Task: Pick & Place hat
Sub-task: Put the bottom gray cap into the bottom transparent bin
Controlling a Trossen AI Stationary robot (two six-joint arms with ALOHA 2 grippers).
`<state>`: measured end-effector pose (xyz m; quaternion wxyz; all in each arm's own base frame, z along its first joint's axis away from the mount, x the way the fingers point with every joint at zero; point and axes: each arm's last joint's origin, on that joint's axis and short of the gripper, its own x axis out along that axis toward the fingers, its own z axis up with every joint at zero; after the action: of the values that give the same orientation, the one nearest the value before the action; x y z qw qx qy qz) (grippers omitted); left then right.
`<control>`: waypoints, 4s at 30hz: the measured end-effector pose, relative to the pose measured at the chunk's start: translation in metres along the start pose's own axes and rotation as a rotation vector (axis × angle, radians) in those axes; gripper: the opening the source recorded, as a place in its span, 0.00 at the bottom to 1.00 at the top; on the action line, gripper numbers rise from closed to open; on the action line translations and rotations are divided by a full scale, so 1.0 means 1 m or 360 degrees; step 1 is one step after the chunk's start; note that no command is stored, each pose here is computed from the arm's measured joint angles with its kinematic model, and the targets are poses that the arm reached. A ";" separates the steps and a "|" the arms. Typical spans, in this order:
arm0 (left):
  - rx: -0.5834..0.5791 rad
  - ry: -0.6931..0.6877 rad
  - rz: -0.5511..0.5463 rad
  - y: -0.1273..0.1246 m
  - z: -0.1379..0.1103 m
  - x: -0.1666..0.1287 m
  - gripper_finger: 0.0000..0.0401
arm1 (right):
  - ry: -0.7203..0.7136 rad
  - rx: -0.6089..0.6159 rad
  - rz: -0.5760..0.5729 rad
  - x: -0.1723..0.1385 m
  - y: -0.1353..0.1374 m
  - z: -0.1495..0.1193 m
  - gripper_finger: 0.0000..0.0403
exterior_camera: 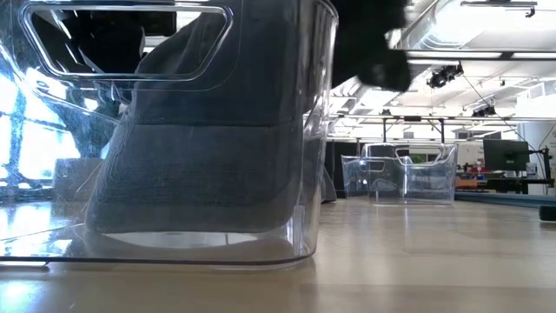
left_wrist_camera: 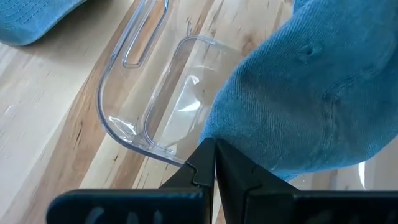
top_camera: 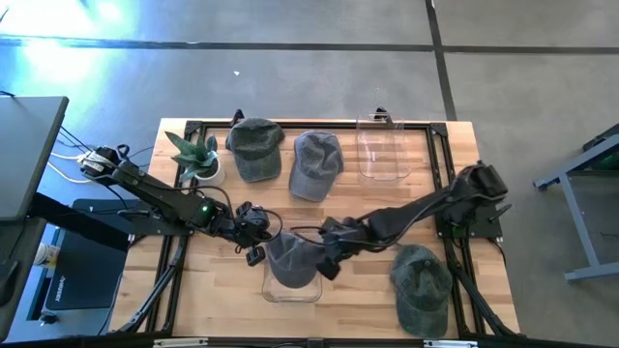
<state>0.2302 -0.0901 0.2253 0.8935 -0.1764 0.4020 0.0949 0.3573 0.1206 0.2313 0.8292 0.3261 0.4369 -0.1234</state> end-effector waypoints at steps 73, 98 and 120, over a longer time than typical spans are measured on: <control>0.0234 -0.0378 -0.0129 0.008 0.043 -0.060 0.16 | -0.0269 0.0291 -0.0049 -0.021 -0.023 0.043 0.01; 0.0270 0.0179 -0.1621 0.025 0.085 0.022 0.63 | -0.0274 0.0144 0.0124 -0.053 0.007 0.013 0.01; 0.0441 0.0061 -0.1492 0.028 0.083 0.023 0.48 | -0.0255 0.0013 0.0221 -0.054 0.011 0.015 0.01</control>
<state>0.2938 -0.0306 0.2523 0.8476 -0.2195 0.3044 -0.3752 0.3408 0.1148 0.2852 0.8667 0.3482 0.3448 -0.0931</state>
